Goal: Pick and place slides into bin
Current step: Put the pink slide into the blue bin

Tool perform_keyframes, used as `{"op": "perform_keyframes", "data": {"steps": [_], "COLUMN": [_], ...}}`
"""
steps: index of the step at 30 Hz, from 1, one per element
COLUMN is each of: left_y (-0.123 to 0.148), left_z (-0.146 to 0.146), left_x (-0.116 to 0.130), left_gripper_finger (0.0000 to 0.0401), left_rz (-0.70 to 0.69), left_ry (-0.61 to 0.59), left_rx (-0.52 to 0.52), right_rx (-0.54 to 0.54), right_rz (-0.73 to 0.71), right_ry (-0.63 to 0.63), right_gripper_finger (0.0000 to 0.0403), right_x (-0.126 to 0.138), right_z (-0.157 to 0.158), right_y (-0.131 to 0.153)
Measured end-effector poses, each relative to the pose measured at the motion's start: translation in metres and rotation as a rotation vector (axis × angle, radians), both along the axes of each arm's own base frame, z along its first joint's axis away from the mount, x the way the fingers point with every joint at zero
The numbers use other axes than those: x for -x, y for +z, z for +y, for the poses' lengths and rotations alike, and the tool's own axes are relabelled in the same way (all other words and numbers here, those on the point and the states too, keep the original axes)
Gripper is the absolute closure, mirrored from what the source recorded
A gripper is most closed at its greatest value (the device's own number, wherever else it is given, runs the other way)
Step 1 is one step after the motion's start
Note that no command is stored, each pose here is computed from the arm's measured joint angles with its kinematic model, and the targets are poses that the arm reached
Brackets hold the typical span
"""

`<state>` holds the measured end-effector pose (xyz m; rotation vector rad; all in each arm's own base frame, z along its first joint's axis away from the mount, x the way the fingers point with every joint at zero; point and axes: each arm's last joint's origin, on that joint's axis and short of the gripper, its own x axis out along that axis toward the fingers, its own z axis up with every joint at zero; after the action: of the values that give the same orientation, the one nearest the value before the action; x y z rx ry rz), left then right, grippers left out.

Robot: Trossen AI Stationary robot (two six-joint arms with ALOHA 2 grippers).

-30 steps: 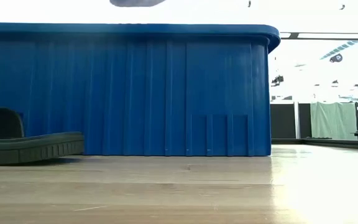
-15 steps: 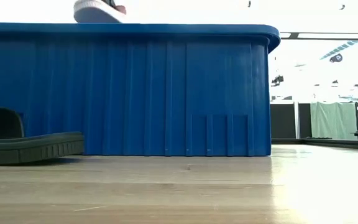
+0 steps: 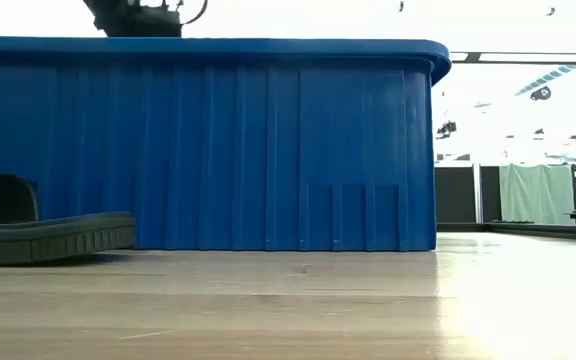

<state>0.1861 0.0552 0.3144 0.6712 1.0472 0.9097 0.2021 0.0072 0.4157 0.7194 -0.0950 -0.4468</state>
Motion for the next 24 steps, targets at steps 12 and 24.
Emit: {"op": "perform_keyframes", "data": {"steps": [12,24], "left_y": [-0.057,-0.079], "left_z": [0.019,0.035], "left_x": [0.014,0.031], "left_gripper_finger": [0.0401,0.0401], "left_rz": [0.108,0.259], "left_ry": [0.087,0.160], "left_rx": [0.078,0.067], "right_rx": [0.003,0.003], "right_rz": [0.002,0.003], "right_ry": [-0.033,-0.035], "right_gripper_finger": [0.0246,0.0248], "right_x": [0.000,0.000], "right_z": [-0.007,-0.007], "right_y": [0.000,0.000]}}
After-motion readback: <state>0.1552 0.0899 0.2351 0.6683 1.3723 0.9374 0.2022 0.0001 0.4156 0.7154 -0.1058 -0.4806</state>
